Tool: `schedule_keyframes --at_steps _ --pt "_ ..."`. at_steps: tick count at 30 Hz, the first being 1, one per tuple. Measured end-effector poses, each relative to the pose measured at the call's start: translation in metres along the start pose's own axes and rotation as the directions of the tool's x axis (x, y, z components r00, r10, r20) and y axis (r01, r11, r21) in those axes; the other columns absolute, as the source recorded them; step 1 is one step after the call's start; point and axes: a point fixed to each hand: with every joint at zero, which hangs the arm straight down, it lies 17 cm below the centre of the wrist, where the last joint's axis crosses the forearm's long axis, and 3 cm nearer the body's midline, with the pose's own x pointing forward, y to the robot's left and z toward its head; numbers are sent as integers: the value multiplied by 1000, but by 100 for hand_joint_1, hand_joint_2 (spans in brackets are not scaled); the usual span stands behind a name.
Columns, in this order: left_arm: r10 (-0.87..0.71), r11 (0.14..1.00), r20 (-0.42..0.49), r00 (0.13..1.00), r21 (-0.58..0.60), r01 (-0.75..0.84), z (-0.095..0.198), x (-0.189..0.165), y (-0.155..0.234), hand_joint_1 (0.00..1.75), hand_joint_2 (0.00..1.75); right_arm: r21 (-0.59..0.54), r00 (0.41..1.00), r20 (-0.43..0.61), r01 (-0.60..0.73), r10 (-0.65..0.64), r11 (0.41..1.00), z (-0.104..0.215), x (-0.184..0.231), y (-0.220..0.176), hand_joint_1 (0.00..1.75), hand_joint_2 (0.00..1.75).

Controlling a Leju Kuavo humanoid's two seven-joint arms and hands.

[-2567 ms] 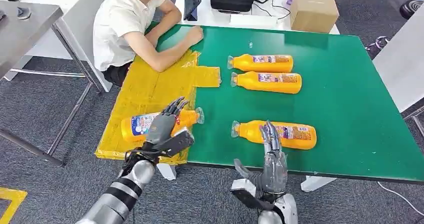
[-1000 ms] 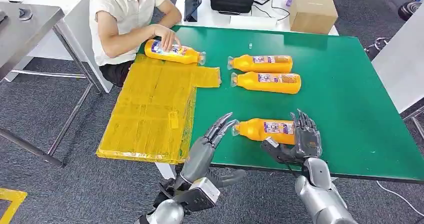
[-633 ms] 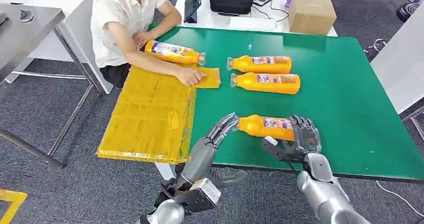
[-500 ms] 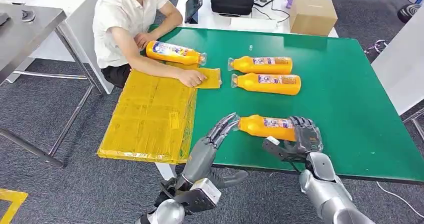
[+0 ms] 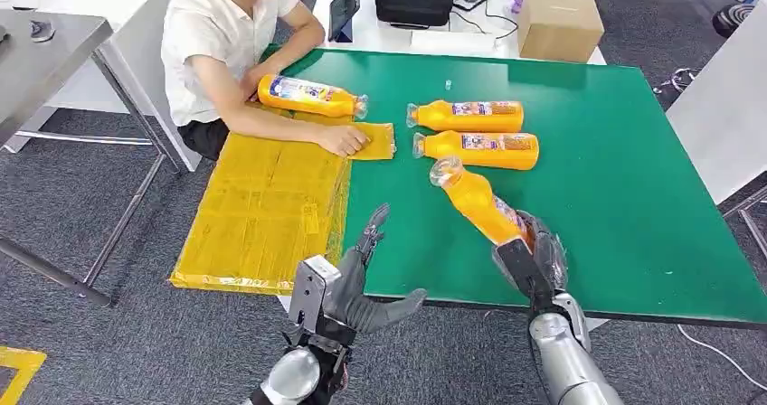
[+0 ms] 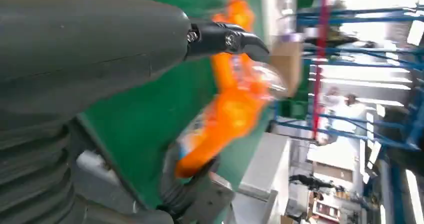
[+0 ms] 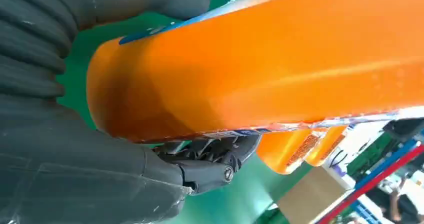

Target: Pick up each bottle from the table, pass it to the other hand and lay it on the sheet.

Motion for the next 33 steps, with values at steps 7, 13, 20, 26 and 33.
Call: schedule_keyframes --at_steps 7,13,20,26,33 --pt "99 993 -62 993 72 -95 5 -20 18 0 175 -71 994 40 105 -103 992 6 27 -1 171 175" --pt "147 985 16 989 88 -147 11 -4 26 0 175 -140 977 18 214 -214 967 14 37 0 175 175" --pt "395 919 -104 913 43 -393 16 -12 17 0 175 -5 947 93 310 -308 951 32 88 58 173 175" --pt "390 920 -36 920 52 -388 10 9 25 0 175 135 901 188 372 -392 918 52 162 103 175 175" --pt "391 919 -16 920 61 -390 6 17 31 0 175 221 867 257 378 -427 899 66 204 121 175 175"
